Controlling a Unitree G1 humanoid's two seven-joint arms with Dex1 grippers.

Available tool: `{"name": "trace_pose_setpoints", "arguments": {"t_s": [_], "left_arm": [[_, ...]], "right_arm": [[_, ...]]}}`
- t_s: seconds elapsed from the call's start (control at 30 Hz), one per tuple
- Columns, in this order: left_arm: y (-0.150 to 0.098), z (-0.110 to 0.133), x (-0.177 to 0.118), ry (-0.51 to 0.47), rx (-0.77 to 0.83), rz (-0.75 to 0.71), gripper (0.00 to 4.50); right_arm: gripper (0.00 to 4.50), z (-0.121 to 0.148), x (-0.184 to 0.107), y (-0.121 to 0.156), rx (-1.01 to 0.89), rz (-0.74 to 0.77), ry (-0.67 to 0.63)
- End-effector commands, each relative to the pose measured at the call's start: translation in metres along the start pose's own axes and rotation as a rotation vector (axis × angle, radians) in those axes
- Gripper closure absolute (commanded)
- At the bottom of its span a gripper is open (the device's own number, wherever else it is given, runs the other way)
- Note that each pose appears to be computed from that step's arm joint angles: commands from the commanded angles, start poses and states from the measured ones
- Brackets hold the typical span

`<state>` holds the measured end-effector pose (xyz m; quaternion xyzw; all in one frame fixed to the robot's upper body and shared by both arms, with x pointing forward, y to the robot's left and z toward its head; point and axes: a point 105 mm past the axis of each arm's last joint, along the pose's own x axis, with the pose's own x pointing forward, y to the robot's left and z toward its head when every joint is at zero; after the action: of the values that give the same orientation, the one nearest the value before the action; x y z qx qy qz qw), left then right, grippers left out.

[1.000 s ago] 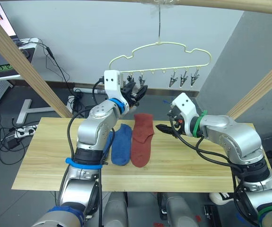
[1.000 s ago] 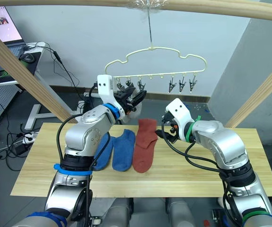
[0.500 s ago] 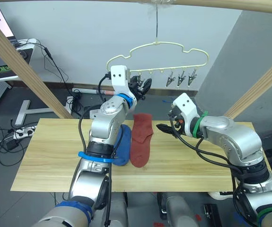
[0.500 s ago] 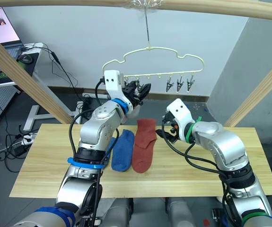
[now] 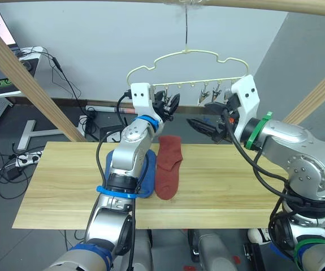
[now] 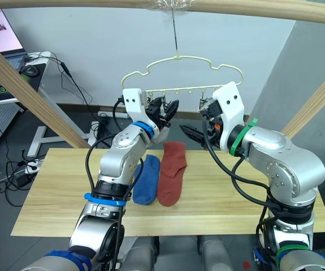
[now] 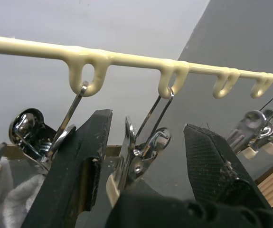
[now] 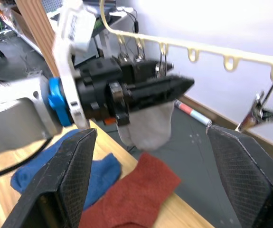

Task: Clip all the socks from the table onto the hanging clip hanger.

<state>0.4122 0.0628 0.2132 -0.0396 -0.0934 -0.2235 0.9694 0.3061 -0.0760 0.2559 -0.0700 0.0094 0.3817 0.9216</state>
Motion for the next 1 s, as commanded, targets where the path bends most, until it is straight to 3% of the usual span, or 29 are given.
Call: {"name": "trace_pose_setpoints", "arguments": {"t_s": [0.03,0.27,0.37,0.5,0.6,0.87,1.0], "left_arm": [[0.002,0.013,0.002,-0.055,0.013,0.02,1.77],[0.004,0.014,0.003,-0.065,0.006,0.028,1.77],[0.004,0.014,0.003,-0.069,-0.003,0.03,2.38],[0.005,0.016,0.003,-0.073,-0.007,0.032,3.64],[0.006,0.016,0.003,-0.073,-0.01,0.033,4.19],[0.003,0.018,0.001,-0.058,-0.053,-0.002,4.19],[-0.001,0.029,0.001,-0.072,-0.122,-0.053,4.19]], "right_arm": [[0.65,0.014,-0.007,0.004,-0.026,-0.002,-0.054],[0.65,0.01,-0.009,0.0,-0.013,-0.025,-0.041],[0.59,0.008,-0.01,0.0,-0.008,-0.026,-0.038],[0.59,0.006,-0.009,0.0,0.0,-0.025,-0.035],[0.59,0.005,-0.009,0.0,0.005,-0.025,-0.032],[0.59,-0.004,-0.008,-0.002,0.018,-0.031,0.001],[0.59,-0.047,0.002,-0.009,-0.057,-0.061,0.187]]}}
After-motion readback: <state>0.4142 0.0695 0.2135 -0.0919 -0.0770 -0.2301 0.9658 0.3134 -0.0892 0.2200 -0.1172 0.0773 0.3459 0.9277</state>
